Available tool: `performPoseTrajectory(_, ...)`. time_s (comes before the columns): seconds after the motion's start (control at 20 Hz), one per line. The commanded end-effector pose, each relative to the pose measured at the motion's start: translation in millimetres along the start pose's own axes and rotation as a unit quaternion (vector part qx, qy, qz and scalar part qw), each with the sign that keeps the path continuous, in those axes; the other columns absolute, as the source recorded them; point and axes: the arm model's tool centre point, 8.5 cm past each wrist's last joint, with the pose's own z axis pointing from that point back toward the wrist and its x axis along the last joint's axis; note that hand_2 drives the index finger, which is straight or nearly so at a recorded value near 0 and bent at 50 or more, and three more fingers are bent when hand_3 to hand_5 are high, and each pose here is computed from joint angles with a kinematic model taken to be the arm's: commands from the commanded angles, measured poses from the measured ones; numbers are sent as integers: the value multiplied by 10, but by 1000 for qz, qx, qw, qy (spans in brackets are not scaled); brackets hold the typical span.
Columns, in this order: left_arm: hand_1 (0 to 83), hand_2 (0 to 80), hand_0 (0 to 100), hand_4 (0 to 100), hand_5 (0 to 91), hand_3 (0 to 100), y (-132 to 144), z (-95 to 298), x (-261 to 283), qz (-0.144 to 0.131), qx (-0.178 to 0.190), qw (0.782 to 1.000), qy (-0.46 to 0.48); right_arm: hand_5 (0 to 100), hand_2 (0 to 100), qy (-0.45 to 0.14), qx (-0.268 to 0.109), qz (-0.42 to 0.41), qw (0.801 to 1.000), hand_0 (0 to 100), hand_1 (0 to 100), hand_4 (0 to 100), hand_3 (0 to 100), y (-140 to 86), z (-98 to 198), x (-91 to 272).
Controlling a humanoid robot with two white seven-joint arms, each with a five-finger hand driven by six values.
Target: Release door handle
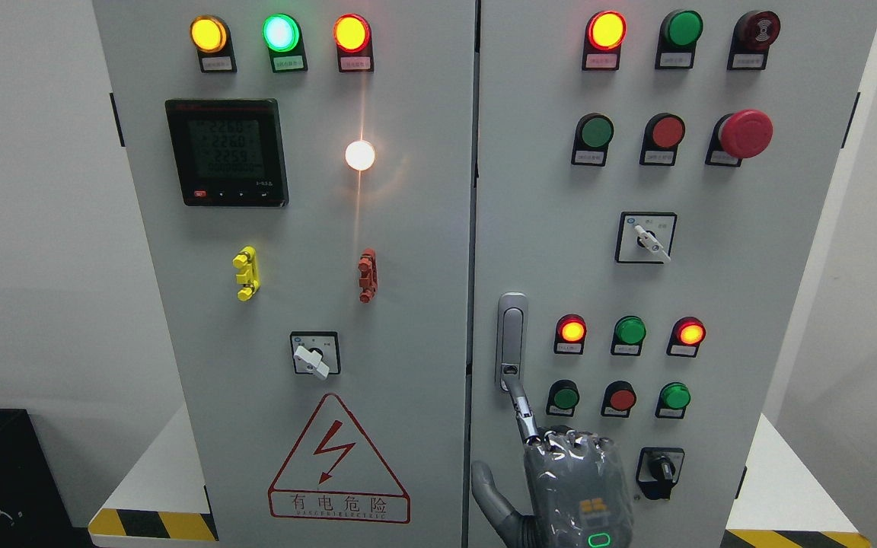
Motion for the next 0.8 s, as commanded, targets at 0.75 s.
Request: performPoseTrajectory(0.75,556,0,120,0,0,0,-1,10,-107,1,0,1000,8,1000,28,9,18,8,1000,412,257,984,1000,160,-99,-14)
